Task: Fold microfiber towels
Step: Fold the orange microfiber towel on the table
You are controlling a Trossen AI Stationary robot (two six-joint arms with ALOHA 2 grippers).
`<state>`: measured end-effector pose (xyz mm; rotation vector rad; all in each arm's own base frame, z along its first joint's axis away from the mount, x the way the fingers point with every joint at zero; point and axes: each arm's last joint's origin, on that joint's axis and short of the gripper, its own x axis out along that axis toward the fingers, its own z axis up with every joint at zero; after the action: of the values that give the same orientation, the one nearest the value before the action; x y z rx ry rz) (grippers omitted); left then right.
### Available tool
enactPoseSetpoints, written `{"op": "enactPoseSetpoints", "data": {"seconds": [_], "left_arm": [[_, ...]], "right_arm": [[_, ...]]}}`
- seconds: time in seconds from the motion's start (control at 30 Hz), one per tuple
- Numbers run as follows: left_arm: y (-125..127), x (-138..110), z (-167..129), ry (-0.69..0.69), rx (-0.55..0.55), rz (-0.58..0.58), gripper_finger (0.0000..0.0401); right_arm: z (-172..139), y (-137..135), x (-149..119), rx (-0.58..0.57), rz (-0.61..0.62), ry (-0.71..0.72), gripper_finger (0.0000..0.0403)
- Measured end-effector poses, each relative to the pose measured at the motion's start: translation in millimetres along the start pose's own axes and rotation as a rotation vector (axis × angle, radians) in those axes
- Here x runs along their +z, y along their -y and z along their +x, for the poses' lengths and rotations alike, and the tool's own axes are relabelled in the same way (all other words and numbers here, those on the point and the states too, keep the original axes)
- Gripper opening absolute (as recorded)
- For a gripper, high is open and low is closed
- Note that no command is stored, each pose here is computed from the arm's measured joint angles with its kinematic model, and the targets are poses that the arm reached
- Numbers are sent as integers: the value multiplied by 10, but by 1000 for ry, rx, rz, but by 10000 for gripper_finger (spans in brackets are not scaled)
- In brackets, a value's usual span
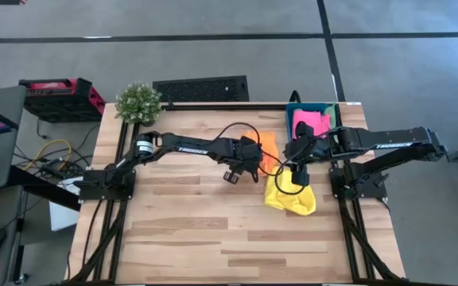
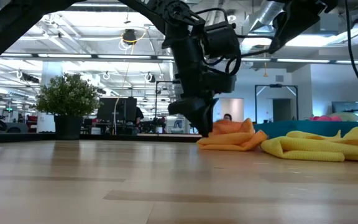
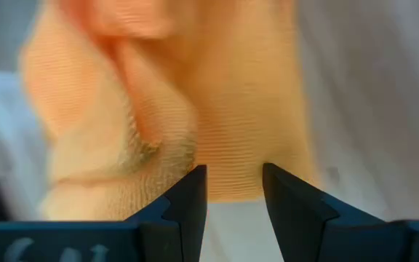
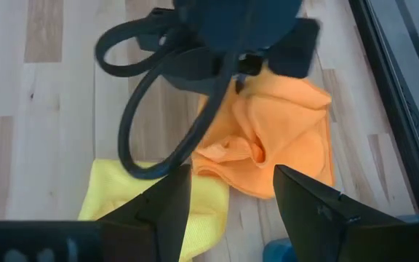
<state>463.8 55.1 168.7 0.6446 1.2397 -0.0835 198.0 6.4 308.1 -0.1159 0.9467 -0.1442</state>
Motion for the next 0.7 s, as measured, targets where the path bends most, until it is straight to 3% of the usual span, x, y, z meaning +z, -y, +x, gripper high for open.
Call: {"op": "enactPoseSetpoints", "data": {"seconds": [0.27, 0.47, 0.7], "left_arm": [[-277, -2, -85, 60, 66, 8, 128], [-401, -44, -19, 147, 35, -5, 128], [-478, 55, 59, 250, 124, 38, 128]], "right_arm": [[0, 0, 0, 0, 0, 0, 221], [0, 0, -3, 1, -1, -3, 221], [0, 0, -7, 1, -1, -8, 221]]}}
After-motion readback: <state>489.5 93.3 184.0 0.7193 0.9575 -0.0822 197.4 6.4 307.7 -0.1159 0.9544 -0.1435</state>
